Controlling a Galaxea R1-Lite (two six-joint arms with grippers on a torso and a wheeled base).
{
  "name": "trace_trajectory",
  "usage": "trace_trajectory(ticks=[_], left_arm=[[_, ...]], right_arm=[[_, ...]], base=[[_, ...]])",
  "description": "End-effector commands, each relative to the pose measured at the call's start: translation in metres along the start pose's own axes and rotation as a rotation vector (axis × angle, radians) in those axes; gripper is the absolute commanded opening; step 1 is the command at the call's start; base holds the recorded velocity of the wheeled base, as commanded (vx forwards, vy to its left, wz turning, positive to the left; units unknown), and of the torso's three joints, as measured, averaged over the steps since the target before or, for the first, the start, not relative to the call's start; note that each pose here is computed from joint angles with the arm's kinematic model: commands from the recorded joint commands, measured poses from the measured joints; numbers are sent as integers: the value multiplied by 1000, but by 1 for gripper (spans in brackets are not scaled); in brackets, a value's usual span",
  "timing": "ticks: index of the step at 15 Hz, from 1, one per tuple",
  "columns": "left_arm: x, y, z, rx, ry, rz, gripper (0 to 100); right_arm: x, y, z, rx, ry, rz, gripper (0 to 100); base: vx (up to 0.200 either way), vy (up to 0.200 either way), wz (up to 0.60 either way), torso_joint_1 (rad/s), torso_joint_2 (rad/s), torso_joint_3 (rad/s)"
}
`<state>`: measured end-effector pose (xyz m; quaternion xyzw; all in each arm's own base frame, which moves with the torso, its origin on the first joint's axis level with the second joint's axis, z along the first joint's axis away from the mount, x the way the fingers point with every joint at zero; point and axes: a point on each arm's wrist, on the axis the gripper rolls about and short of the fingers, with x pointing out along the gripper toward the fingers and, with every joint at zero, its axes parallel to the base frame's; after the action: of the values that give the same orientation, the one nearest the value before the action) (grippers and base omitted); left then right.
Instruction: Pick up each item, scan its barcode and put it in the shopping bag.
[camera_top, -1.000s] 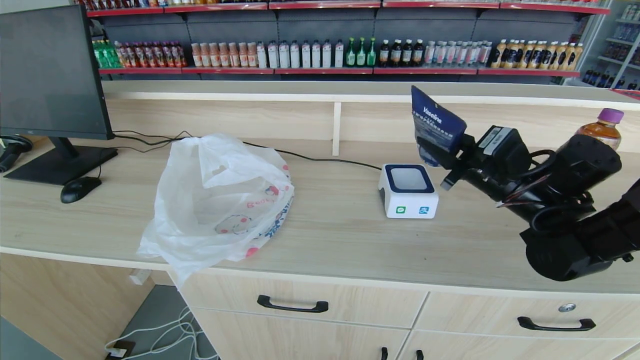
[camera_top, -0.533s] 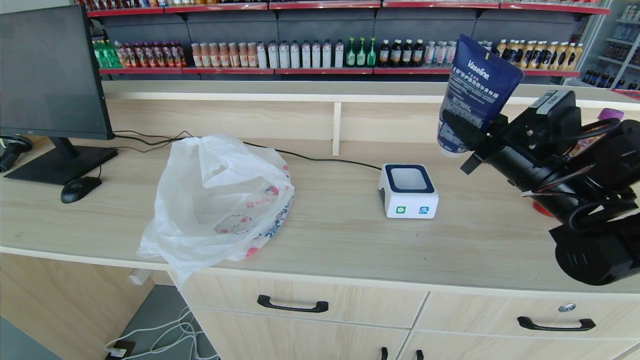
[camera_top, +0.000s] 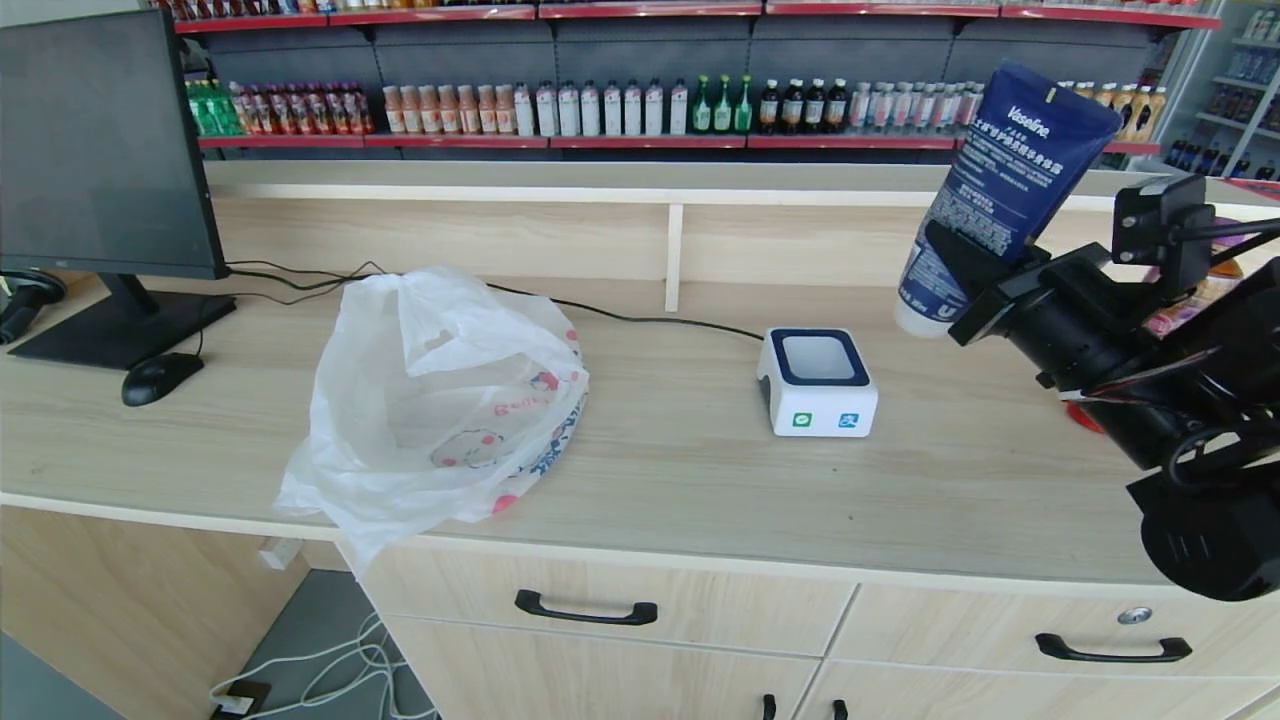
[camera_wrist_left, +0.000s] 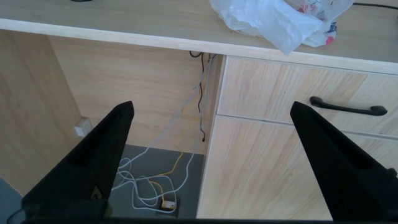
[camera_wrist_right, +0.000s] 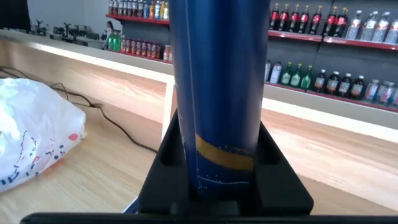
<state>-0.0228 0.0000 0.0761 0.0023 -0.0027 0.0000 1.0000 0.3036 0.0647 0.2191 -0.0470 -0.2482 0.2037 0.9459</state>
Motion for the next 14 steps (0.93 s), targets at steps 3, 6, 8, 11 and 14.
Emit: trace_trajectory(ticks=[3, 6, 8, 11, 14], left_arm=[[0, 0, 0, -2, -1, 0, 100], [0, 0, 0, 0, -1, 0, 100], [0, 0, 0, 1, 1, 0, 100], [0, 0, 0, 1, -1, 0, 100], [0, 0, 0, 0, -1, 0, 100]], right_arm=[[-17, 3, -4, 23, 58, 1, 0], [-19, 4, -7, 36, 71, 2, 0], [-19, 4, -8, 36, 72, 2, 0], [-19, 4, -7, 38, 72, 2, 0], [-19, 3, -8, 36, 73, -1, 0]], base=[[-200, 0, 0, 7, 5, 4], [-133, 0, 0, -6, -3, 2], [0, 0, 0, 0, 0, 0], [0, 133, 0, 10, 6, -3], [0, 200, 0, 2, 6, 2]])
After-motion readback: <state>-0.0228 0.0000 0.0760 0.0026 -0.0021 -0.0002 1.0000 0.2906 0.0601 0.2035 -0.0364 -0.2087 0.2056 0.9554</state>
